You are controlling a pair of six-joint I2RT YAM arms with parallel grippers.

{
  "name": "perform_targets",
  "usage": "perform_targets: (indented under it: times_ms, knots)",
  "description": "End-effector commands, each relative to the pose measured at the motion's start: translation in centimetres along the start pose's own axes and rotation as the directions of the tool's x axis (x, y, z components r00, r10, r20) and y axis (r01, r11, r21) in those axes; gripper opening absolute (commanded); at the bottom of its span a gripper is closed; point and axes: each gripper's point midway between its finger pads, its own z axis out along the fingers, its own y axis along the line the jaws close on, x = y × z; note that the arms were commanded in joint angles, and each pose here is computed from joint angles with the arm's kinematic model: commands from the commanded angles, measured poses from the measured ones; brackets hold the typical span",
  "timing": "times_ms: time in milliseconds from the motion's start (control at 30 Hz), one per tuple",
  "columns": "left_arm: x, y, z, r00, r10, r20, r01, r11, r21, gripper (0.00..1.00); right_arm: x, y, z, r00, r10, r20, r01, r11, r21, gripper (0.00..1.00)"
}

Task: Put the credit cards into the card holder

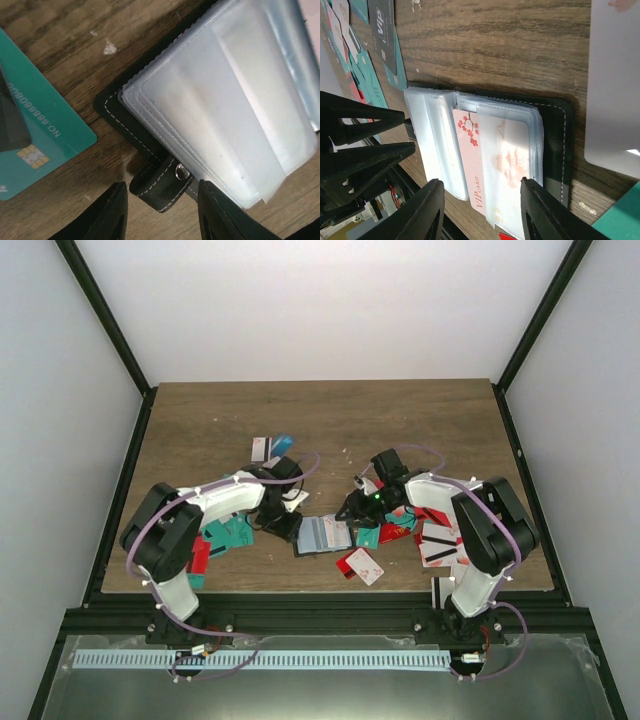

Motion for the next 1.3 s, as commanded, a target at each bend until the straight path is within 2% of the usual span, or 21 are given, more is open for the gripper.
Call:
perform_targets:
  times_ms: [0,267,467,633,767,967,1267]
  knots:
    - [0.5,-0.1,1.2,0.998,0.033,-0.045,-0.034,0.999,-0.020,0.40,0.0,0.2,-0.7,1.000,-0.012,0.010,0.012,1.000,-0.007,0.44]
    - [0.5,0.9,2.4,0.999,0.037,-0.040,-0.041,0.994,-0.099,0.32,0.2,0.2,-0.6,1.000,-0.012,0.003,0.012,1.000,-0.011,0.44]
    - [-0.3,1.1,2.3,0.999,0.045,0.006,-0.044,0.991,-0.126,0.14,0.6,-0.3,-0.3,1.000,-0.004,-0.008,0.004,1.000,-0.011,0.44]
    - [-1.1,2.0,0.5,0.993,-0.027,0.113,0.045,0.986,-0.162,0.04,0.7,-0.6,-0.4,1.000,-0.005,0.000,0.005,1.000,0.005,0.45]
    - [-1.3,2.0,0.1,0.979,-0.106,0.173,0.131,0.981,-0.141,0.07,0.9,-0.8,-0.3,1.000,-0.004,-0.002,0.004,1.000,0.004,0.45]
    - [-0.6,1.4,1.3,0.968,-0.183,0.169,0.198,0.978,-0.072,0.14,1.1,-1.0,-0.2,1.000,-0.004,-0.003,0.004,1.000,0.000,0.47]
    - [-0.2,1.8,2.1,0.970,-0.194,0.148,0.208,0.974,-0.085,0.08,1.3,-1.7,-0.8,1.000,0.002,0.017,-0.003,0.998,0.060,0.49]
